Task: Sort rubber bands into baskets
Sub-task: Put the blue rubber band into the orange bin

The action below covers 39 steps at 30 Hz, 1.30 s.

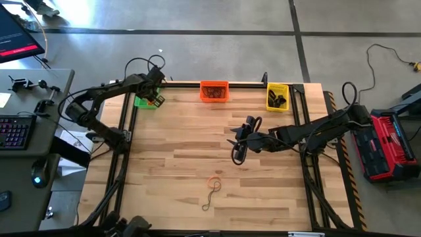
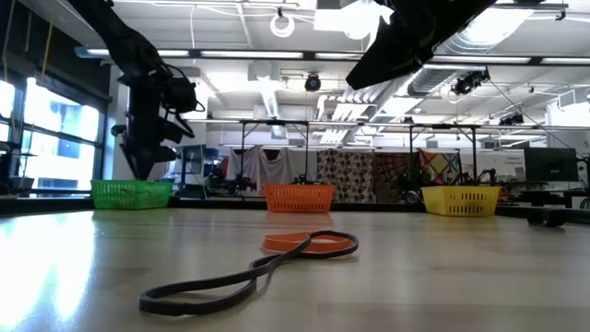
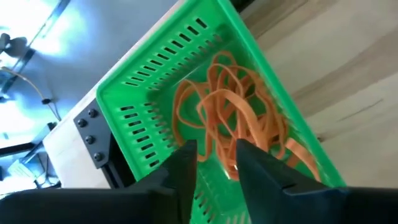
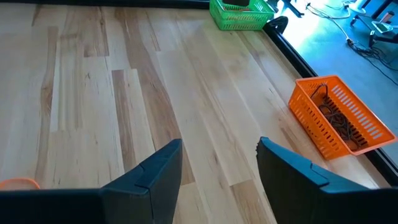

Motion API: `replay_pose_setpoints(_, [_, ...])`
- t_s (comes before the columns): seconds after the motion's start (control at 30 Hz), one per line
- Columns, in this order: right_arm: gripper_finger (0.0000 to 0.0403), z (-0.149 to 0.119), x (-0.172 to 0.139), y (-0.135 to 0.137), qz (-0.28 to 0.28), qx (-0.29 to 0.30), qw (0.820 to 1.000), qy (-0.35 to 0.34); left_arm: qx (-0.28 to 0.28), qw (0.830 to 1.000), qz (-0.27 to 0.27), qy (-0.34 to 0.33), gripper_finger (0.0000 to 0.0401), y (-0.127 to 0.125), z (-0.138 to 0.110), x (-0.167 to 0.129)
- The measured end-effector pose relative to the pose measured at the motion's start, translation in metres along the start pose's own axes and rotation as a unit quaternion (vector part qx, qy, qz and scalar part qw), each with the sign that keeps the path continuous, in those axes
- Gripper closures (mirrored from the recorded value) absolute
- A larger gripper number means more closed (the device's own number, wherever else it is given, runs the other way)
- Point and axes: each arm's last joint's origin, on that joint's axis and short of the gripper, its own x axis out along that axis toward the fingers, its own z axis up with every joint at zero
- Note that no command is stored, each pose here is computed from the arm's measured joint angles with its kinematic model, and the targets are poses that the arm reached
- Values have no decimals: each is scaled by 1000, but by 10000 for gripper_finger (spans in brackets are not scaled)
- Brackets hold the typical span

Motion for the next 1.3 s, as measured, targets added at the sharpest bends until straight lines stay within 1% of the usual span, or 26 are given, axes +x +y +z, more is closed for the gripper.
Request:
replay_pose_setpoints(0.13, [208,0,0,0,0,0,1000,0,6,1000,0,-2,269,-2,0,-2])
replay_pose_setpoints(0.2, [208,0,0,0,0,0,1000,0,22,1000,-9,-9,262,-7,-1,-9])
replay_pose_setpoints(0.3, [208,0,0,0,0,0,1000,0,44,998,-22,-50,262,-18,-2,-29])
replay_pose_setpoints(0.37, [208,0,0,0,0,0,1000,0,64,994,-33,-87,268,-26,-4,-47])
replay_pose_setpoints(0.4, [208,0,0,0,0,-1,1000,0,76,990,-42,-106,272,-31,-6,-57])
replay_pose_setpoints(0.47, [208,0,0,0,1,0,1000,1,100,981,-78,-147,279,-41,-11,-77])
replay_pose_setpoints(0.57, [208,0,0,1,23,8,1000,5,132,958,-150,-207,289,-60,-23,-104])
replay_pose_setpoints(0.7, [208,-2,3,8,78,20,997,14,174,916,-239,-271,302,-91,-47,-124])
replay_pose_setpoints(0.9, [208,-15,20,34,157,38,986,47,221,846,-332,-353,325,-139,-89,-131])
replay_pose_setpoints(1.03, [208,-28,31,59,209,40,975,67,228,796,-391,-402,338,-162,-113,-136])
replay_pose_setpoints(1.07, [208,-31,32,65,223,41,971,70,228,786,-404,-409,341,-166,-118,-138])
replay_pose_setpoints(1.17, [211,-37,37,81,258,58,962,69,229,762,-435,-421,347,-174,-131,-143])
replay_pose_setpoints(1.2, [214,-39,39,86,268,64,959,70,231,757,-440,-424,348,-176,-134,-145])
replay_pose_setpoints(1.3, [231,-46,44,98,283,80,953,73,234,756,-437,-428,350,-179,-142,-148])
